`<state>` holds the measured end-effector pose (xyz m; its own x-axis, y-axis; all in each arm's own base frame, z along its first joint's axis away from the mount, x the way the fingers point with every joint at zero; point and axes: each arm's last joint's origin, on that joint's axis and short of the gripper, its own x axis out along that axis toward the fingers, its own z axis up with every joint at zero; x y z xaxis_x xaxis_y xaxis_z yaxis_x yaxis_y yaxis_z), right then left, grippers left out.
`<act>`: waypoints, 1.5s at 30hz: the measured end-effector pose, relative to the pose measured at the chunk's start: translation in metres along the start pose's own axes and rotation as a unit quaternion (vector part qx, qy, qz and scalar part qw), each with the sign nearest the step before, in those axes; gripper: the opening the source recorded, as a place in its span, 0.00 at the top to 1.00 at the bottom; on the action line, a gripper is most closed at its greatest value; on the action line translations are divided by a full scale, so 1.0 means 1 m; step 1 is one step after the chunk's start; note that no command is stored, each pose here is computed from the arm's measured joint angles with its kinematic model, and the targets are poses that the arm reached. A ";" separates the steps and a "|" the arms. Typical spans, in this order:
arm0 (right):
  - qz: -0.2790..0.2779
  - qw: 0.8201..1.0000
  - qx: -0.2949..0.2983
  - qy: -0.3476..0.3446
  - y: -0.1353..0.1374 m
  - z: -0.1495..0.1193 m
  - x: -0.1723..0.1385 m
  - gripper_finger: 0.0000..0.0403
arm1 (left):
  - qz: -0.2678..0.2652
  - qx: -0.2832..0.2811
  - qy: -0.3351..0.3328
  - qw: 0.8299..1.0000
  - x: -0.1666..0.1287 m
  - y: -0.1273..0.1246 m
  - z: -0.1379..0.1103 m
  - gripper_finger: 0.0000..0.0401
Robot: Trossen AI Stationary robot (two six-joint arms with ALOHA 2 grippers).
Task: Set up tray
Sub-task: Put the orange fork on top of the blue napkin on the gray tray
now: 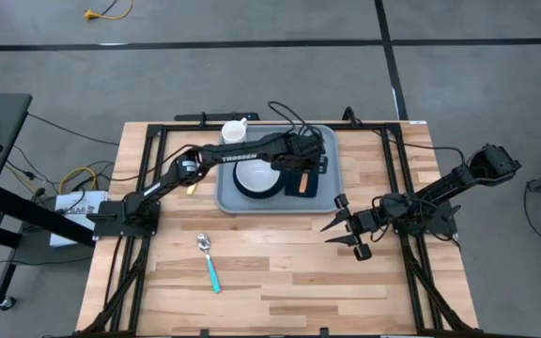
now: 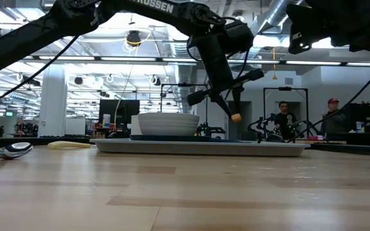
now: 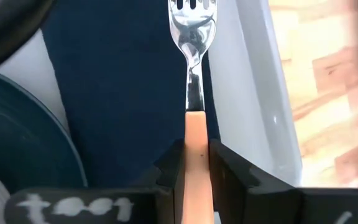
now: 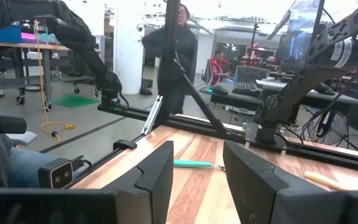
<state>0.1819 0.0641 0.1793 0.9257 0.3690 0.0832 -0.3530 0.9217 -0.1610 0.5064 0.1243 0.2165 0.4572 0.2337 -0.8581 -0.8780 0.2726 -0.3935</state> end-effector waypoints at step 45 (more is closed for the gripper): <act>0.001 1.000 0.000 0.003 0.000 -0.001 0.000 0.66 | 0.052 0.026 0.012 0.998 0.039 0.017 -0.004 0.83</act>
<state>0.1821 0.0642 0.1788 0.9261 0.3696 0.0763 -0.3544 0.9212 -0.1604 0.5093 0.1340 0.1746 0.3597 0.2402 -0.9016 -0.9117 0.2961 -0.2848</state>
